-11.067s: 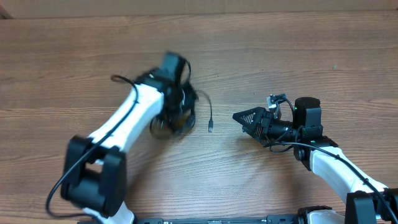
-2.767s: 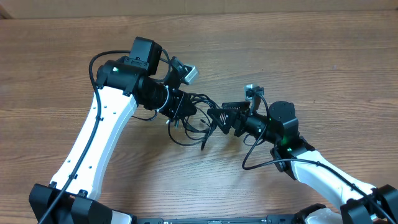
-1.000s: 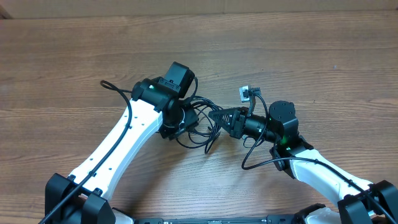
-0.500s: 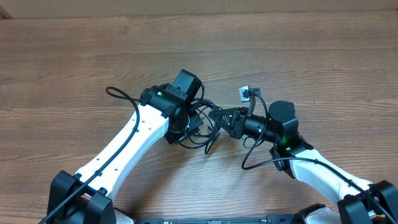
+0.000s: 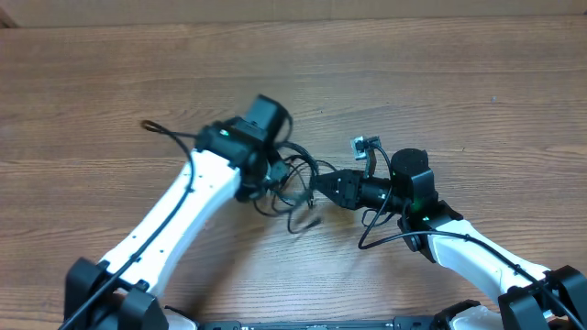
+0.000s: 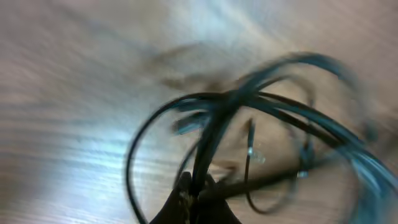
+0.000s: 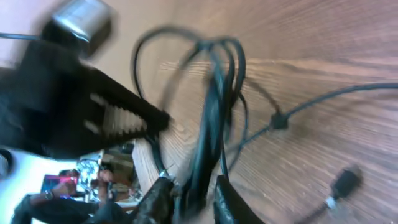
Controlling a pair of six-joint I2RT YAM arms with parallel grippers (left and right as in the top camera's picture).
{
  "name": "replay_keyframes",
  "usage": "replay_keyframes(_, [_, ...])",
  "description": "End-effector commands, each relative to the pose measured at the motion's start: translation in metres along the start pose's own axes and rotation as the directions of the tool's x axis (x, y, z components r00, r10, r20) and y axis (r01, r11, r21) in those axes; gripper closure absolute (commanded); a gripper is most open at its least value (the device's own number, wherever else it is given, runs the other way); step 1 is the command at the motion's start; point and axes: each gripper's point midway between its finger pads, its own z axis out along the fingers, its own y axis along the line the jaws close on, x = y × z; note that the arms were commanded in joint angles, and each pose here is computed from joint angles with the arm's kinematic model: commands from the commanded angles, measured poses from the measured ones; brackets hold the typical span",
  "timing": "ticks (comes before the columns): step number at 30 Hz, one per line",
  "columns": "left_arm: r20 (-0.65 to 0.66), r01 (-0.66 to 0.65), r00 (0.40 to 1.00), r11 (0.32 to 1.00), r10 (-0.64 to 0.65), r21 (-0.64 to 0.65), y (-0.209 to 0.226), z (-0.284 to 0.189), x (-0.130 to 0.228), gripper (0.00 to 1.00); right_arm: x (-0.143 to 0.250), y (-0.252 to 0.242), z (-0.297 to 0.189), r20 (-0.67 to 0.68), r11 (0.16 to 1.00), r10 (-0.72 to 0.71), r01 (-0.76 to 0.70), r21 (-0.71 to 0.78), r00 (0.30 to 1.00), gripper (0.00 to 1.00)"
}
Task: Untangle cables
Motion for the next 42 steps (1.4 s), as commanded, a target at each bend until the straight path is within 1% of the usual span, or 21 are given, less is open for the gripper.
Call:
replay_keyframes(1, [0.164,-0.090,0.984,0.990,0.071,0.107,-0.011,-0.059,-0.039,0.96,-0.005,-0.008,-0.004,0.014,1.000,0.015,-0.016,0.025,1.000,0.77])
replay_keyframes(3, [0.210,-0.104,0.975,0.984,0.072,0.143,-0.012,-0.079,-0.049,0.96,-0.006,-0.017,-0.006,0.024,0.997,0.040,-0.042,0.060,0.999,0.59])
replay_keyframes(5, [0.238,-0.103,0.970,0.979,0.059,0.177,-0.013,-0.094,-0.052,0.96,-0.005,-0.020,-0.007,0.022,0.996,0.053,-0.055,0.069,0.998,0.30])
replay_keyframes(6, [0.248,-0.104,0.967,0.977,0.055,0.188,-0.013,-0.099,-0.052,0.96,-0.005,-0.021,-0.008,0.021,0.996,0.056,-0.057,0.070,0.998,0.21])
replay_keyframes(7, [0.255,-0.105,0.965,0.975,0.053,0.195,-0.013,-0.103,-0.052,0.96,-0.004,-0.019,-0.007,0.015,0.997,0.055,-0.056,0.062,0.998,0.10])
replay_keyframes(9, [0.260,-0.107,0.964,0.973,0.052,0.204,-0.013,-0.106,-0.051,0.96,-0.003,-0.012,-0.007,0.001,0.999,0.040,-0.040,0.027,0.999,0.00])
replay_keyframes(15, [0.237,-0.096,0.971,0.970,0.042,0.225,-0.016,-0.106,-0.048,0.96,0.003,0.022,0.001,-0.033,0.994,-0.052,0.049,-0.102,0.998,0.00])
replay_keyframes(19, [0.207,0.018,0.976,0.968,-0.072,0.252,-0.016,-0.106,-0.047,0.96,0.014,0.043,0.010,-0.051,0.981,-0.116,0.106,-0.162,0.992,0.00])
replay_keyframes(22, [0.160,0.111,0.974,0.953,-0.161,0.282,-0.019,-0.105,-0.044,0.96,0.022,0.055,0.016,-0.062,0.973,-0.142,0.128,-0.191,0.988,0.00])
replay_keyframes(26, [0.125,0.183,0.967,0.944,-0.224,0.276,-0.018,-0.101,-0.040,0.96,0.018,0.067,0.023,-0.025,0.978,-0.078,0.071,-0.195,0.997,0.00])
replay_keyframes(30, [0.071,0.280,0.949,0.925,-0.307,0.257,-0.017,-0.096,-0.031,0.96,0.006,0.064,0.029,0.061,0.989,-0.036,0.044,-0.139,0.997,0.00])
replay_keyframes(32, [0.063,0.281,0.950,0.925,-0.306,0.257,-0.018,-0.095,-0.029,0.96,0.002,0.063,0.029,0.083,0.992,0.000,0.011,-0.129,0.997,0.00])
replay_keyframes(35, [0.064,0.275,0.952,0.927,-0.300,0.256,-0.020,-0.095,-0.027,0.96,-0.004,0.073,0.027,0.101,0.985,0.034,-0.016,-0.170,0.994,0.00])
replay_keyframes(39, [0.062,0.266,0.955,0.929,-0.291,0.259,-0.024,-0.094,-0.023,0.96,-0.008,0.091,0.025,0.122,0.973,0.039,-0.010,-0.232,0.992,0.00])
replay_keyframes(40, [0.058,0.270,0.954,0.928,-0.294,0.257,-0.026,-0.093,-0.020,0.96,-0.008,0.093,0.026,0.125,0.971,0.038,-0.007,-0.238,0.991,0.05])
replay_keyframes(41, [0.052,0.273,0.954,0.927,-0.296,0.257,-0.028,-0.093,-0.017,0.96,-0.007,0.094,0.027,0.127,0.972,0.038,-0.007,-0.236,0.991,0.12])
replay_keyframes(42, [0.042,0.283,0.952,0.925,-0.303,0.253,-0.030,-0.091,-0.014,0.96,-0.006,0.094,0.028,0.129,0.973,0.040,-0.010,-0.232,0.991,0.16])
